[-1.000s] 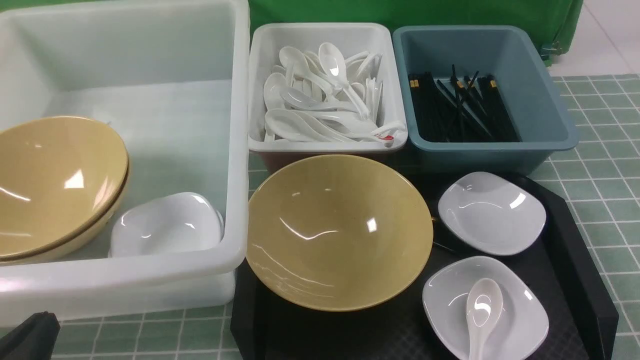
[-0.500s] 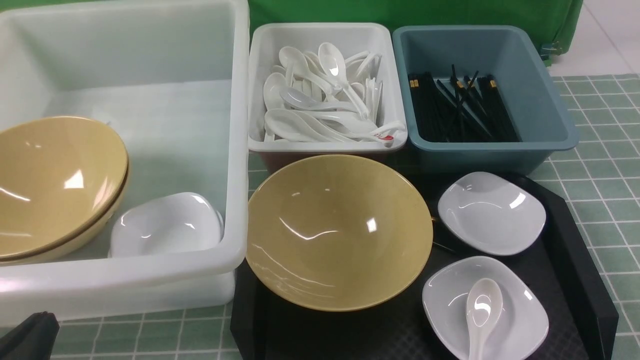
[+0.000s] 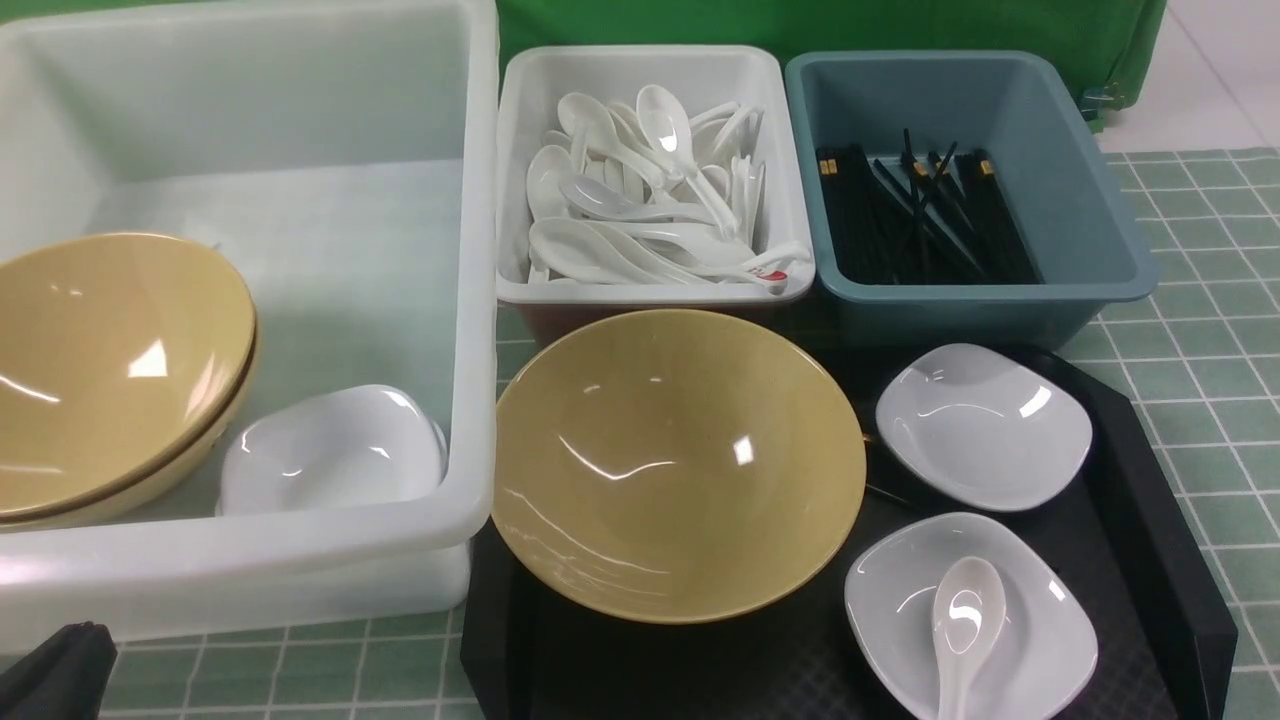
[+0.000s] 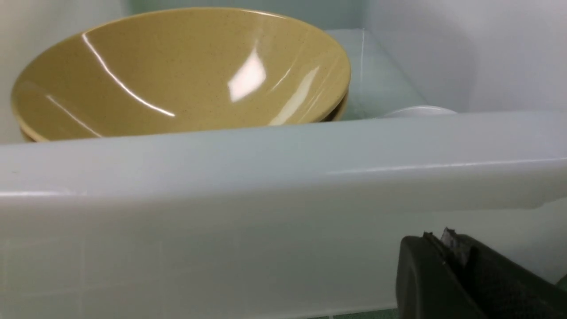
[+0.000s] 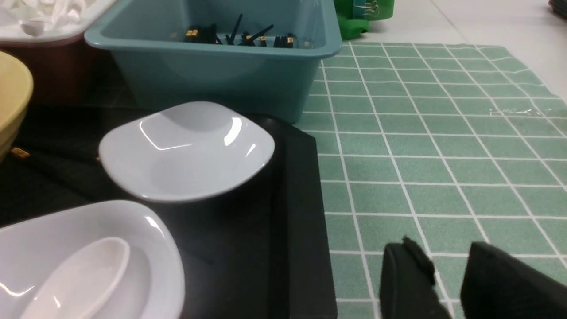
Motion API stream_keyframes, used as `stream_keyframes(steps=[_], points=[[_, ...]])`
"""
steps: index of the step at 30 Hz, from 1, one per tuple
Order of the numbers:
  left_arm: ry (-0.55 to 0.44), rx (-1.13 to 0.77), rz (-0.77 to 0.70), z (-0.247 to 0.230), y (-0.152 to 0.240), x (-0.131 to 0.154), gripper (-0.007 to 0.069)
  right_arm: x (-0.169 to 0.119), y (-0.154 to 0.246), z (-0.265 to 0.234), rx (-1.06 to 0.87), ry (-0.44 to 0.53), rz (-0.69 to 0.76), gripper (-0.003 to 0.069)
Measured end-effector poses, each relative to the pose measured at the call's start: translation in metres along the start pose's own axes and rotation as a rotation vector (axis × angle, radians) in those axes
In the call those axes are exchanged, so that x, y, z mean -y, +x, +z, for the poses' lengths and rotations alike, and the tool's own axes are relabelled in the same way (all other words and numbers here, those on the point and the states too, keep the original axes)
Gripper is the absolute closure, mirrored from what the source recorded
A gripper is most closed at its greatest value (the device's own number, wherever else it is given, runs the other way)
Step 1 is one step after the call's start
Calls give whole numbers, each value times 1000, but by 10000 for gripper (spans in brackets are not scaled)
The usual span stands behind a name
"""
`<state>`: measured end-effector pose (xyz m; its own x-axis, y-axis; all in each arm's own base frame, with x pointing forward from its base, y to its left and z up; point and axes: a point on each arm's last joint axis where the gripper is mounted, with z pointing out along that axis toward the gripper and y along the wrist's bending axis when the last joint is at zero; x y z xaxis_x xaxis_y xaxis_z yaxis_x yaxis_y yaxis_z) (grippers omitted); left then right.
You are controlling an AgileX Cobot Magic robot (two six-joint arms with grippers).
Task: On blue table put chopsticks spoon bowls plates into blue grey white boxes.
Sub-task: 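Grasp the large bowl on the tray by its rim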
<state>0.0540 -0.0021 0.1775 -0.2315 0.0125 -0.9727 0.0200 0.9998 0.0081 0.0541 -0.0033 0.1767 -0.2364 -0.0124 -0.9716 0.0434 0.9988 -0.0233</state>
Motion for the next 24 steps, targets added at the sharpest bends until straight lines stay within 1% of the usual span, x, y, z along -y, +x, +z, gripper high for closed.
stream_keyframes(steps=[2, 4, 7, 8, 9, 12, 15, 17, 18, 19, 20, 21, 22, 23, 24], points=[[0, 21, -7, 0, -2, 0, 621, 0, -1, 0, 19, -1, -1, 423], [-7, 87, -12, 0, -8, -1, 621, 0, -8, 0, 91, -4, -3, 423], [-25, 234, -11, -3, -22, -2, 621, -1, -31, -5, 356, -15, -1, 423], [-26, 253, -18, -3, -23, -3, 621, -1, -33, -6, 356, 12, 4, 423], [-40, 360, -14, -6, -32, -4, 621, -2, -46, -13, 541, -23, 0, 423], [-63, 538, -14, -13, -47, -6, 621, -3, -63, -26, 781, -40, 16, 423], [-82, 740, -31, -24, -61, -8, 621, -3, -76, -42, 1002, -110, 119, 423], [-75, 863, -77, -32, -69, -9, 621, -4, -79, -47, 1062, -156, 184, 423], [-67, 951, -110, -38, -74, -10, 621, -4, -79, -48, 1068, -184, 227, 423], [-55, 998, -140, -42, -76, -10, 621, -4, -79, -48, 1065, -197, 250, 423], [-52, 1006, -147, -43, -77, -10, 621, -4, -79, -48, 1065, -197, 250, 423], [-28, 1030, -188, -46, -82, -10, 621, -3, -82, -48, 1054, -206, 269, 428], [-5, 1033, -204, -52, -97, -9, 621, -3, -91, -52, 1045, -205, 275, 441], [-3, 1020, -205, -51, -96, -9, 621, -3, -91, -51, 1037, -204, 278, 445], [10, 1021, -197, -57, -112, -8, 621, -2, -101, -56, 1039, -202, 277, 459]])
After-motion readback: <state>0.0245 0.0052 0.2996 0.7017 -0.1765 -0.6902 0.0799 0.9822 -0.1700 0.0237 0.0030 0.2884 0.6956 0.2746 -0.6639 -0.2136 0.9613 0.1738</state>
